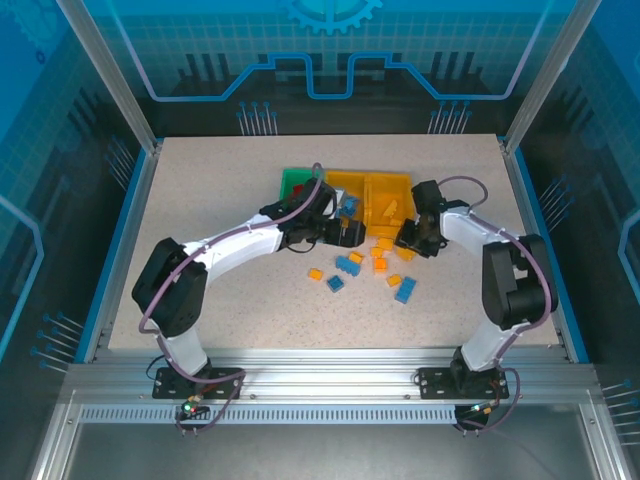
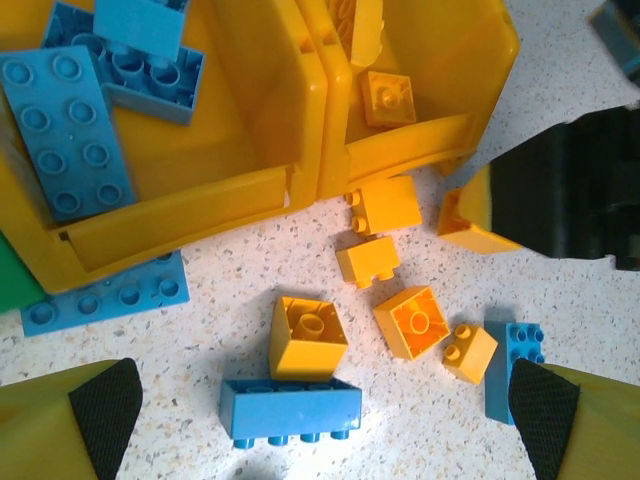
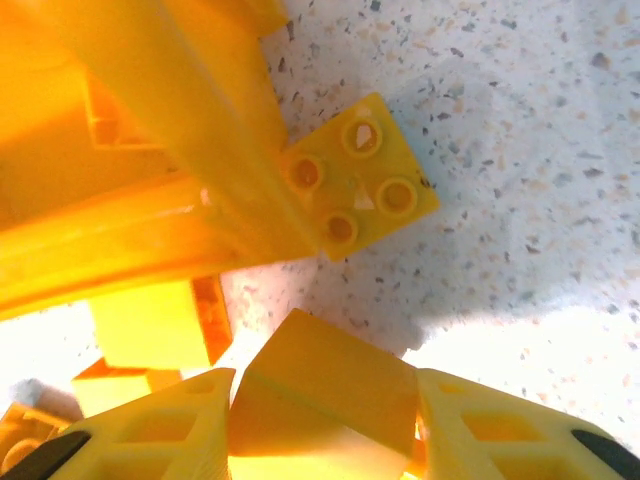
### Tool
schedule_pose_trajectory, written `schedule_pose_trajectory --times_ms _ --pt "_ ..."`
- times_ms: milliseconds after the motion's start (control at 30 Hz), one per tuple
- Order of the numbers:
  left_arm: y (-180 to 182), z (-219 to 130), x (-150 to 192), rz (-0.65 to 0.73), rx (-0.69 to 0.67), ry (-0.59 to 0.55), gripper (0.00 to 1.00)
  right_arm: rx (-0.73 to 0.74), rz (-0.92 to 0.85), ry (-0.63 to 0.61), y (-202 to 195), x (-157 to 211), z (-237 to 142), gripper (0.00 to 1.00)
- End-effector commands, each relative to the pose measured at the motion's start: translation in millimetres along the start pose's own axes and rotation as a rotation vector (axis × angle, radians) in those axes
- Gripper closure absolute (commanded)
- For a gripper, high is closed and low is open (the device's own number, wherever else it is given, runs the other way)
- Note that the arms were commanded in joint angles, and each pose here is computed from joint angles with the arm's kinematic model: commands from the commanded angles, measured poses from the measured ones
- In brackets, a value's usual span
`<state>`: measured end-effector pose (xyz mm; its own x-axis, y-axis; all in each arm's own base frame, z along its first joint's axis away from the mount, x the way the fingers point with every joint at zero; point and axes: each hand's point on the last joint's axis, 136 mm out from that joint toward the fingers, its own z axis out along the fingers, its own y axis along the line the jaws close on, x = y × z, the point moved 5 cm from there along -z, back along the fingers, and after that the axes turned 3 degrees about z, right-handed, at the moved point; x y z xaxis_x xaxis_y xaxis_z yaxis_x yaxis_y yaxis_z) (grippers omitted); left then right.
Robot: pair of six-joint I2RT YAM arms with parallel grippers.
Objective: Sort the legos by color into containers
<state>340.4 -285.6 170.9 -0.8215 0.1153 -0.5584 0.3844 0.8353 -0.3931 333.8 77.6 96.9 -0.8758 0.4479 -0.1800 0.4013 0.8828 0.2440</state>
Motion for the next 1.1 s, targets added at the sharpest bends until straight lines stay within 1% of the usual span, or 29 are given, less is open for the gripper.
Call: schedule_pose_trajectory --times_ms 0,133,267,467,633,767,833,933,1067 --pt "1.9 -11.0 -1.7 -0.019 -0.004 -0.034 0.01 -0.056 -0.027 -0.016 9.1 1.0 -28.1 0.61" --pt "5.9 -10.8 5.1 -0.029 -0.017 -0.021 0.01 -0.142 -0.043 -0.049 27.9 -10.0 -51.6 0.60" --pt "15.7 -8.3 17.7 -0.058 -0.063 0.012 0.01 -0.166 -0.067 -0.092 45.5 -30.5 -60.1 0.60" --pt "31.0 -9.2 43.9 -0.114 -0.117 0.052 0.01 -0.165 -0.097 -0.135 65.4 -61.2 -48.6 0.61" --pt "48.5 -13.2 70.2 -0.149 -0.208 0.107 0.01 -0.141 -0.106 -0.129 76.0 -80.4 -30.1 0.60" --pt "55.8 -11.7 85.8 -0.165 -0.233 0.141 0.01 -0.110 -0.103 -0.132 78.8 -91.1 -18.7 0.58" --pt "57.3 -9.8 91.7 -0.162 -0.246 0.156 0.01 -0.103 -0.106 -0.128 80.4 -93.5 -15.9 0.56" --pt "56.6 -5.7 98.9 -0.136 -0.257 0.183 0.05 -0.105 -0.107 -0.120 81.5 -93.4 -14.1 0.47" --pt "56.5 0.3 106.2 -0.070 -0.299 0.222 0.10 -0.135 -0.121 -0.119 86.3 -89.5 -23.3 0.37"
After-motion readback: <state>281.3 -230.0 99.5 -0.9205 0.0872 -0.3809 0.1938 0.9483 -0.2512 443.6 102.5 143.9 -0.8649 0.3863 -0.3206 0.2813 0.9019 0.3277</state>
